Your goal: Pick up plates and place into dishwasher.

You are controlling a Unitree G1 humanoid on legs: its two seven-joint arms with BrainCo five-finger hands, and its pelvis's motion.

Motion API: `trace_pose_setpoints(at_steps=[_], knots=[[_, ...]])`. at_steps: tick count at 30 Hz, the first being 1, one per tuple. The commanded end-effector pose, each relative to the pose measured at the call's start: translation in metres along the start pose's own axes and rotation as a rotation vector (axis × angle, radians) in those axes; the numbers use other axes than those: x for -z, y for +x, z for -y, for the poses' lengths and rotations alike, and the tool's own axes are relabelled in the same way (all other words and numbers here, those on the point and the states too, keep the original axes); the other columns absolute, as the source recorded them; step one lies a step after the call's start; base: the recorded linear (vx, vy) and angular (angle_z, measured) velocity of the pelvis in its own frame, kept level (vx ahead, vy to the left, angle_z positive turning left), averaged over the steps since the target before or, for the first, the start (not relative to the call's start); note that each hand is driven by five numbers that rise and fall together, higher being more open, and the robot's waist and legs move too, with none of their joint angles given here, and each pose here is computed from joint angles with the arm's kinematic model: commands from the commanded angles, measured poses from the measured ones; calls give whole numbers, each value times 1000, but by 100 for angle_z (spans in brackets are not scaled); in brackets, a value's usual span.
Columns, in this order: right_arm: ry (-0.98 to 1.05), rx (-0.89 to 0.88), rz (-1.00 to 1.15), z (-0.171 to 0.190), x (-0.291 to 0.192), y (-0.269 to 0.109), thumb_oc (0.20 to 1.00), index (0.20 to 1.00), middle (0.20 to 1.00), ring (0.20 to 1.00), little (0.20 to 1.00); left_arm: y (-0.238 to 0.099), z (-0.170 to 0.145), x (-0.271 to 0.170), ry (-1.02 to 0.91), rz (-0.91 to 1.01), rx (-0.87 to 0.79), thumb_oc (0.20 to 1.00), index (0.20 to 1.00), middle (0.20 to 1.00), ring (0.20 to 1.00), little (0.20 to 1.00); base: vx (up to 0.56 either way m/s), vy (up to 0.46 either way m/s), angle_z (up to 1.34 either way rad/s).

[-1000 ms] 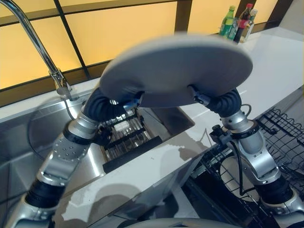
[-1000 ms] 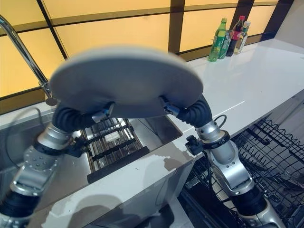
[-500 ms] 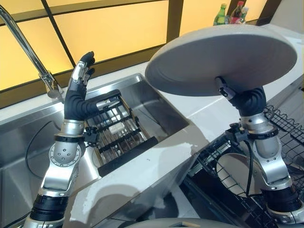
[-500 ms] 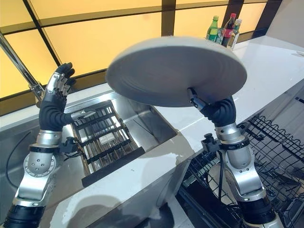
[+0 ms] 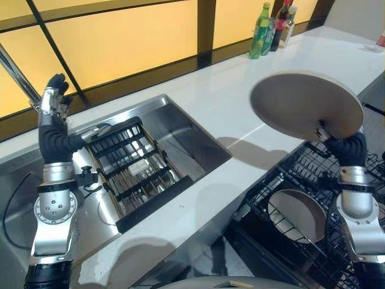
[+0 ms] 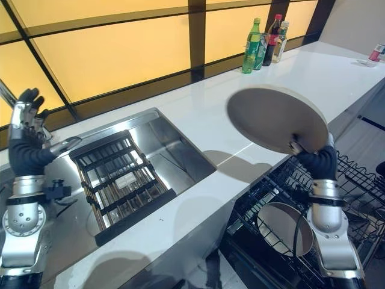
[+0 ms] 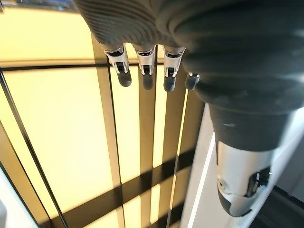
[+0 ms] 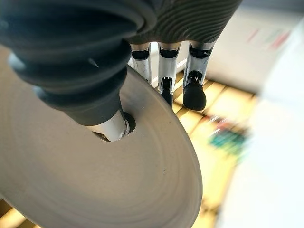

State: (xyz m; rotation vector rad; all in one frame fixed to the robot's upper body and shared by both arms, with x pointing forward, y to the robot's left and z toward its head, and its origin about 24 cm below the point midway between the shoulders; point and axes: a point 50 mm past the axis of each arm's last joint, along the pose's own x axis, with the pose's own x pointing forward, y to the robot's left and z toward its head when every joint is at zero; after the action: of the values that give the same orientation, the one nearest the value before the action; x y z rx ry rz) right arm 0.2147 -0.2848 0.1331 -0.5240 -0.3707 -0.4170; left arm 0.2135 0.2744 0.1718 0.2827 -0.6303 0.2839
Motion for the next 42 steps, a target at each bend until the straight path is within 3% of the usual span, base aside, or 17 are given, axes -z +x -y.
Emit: trace_pose_setpoints(at_steps=[1,9,17,22,29,35,42], knots=[[-67,121,60,21,-8,10,200,200,200,200,200,2,-20,0,30,20,-62,1000,1000,1000,1000,1000,56,89,-17],[-112,176,-76,29,19,4,200,200,200,200,200,5,-31,2,84,-20,-57,1000,1000,1000,1000,1000,47,15,-32],[-141,242,-66,13,26,18,200,200,200,200,200,27,-20,0,90,30,-88,1000,1000,1000,1000,1000,-45,-207,-14],[-209,272,-103,21,33,15,200,200,200,200,200,22,-21,1,95,2,-88,1000,1000,1000,1000,1000,82,-287,17],[-377,329,-102,35,37,20,200,200,200,200,200,24,-18,3,91,-18,-85,1000,1000,1000,1000,1000,66,-226,19],[-507,429,1,51,19,48,200,200,200,200,200,37,-9,-6,64,55,-129,1000,1000,1000,1000,1000,-153,-109,10],[-768,374,29,62,14,70,200,200,200,200,200,44,-5,-14,59,108,-167,1000,1000,1000,1000,1000,-53,-46,0]])
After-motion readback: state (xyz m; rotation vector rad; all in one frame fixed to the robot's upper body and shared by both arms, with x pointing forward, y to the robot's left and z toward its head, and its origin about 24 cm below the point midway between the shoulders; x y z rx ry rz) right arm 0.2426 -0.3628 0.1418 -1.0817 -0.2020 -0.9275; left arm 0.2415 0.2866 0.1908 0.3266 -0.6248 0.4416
